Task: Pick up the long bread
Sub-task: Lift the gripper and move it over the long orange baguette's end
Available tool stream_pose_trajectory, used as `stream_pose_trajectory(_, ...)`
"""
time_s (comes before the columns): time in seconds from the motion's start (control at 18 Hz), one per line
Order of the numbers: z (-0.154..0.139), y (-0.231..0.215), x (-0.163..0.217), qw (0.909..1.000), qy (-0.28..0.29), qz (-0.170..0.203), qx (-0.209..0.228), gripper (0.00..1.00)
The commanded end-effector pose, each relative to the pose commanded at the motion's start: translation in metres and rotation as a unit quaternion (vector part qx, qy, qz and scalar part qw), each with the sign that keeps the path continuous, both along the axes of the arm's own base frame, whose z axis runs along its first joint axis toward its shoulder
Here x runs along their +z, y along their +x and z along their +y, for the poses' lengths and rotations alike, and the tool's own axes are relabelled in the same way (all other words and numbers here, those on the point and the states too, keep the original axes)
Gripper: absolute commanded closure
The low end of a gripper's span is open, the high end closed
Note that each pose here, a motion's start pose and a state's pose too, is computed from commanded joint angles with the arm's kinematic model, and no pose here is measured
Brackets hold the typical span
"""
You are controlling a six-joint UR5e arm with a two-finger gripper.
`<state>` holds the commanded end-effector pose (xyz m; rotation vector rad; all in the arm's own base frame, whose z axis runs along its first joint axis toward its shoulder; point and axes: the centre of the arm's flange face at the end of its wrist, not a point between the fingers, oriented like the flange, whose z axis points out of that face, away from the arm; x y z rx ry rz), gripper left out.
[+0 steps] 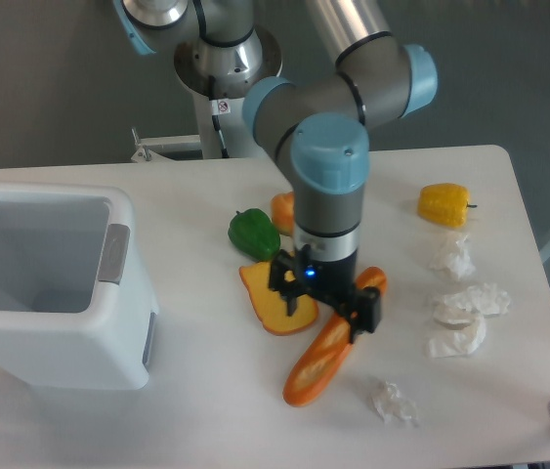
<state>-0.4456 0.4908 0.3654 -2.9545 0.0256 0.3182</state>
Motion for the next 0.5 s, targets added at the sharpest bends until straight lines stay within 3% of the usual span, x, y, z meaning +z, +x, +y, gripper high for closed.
stream_pose_trajectory(0.06, -0.028, -0.014, -0.004, 0.9996, -0.013, -0.001, 0.023, 0.0)
stream_pose_trajectory(0.17, -0.049, -0.025, -0.019, 0.999, -0.021, -0.015, 0.036, 0.0)
stream_pose_trajectory(0.5, -0.074, -0.052, -0.054, 0.9965, -0.037, -0.044, 0.06, 0.0)
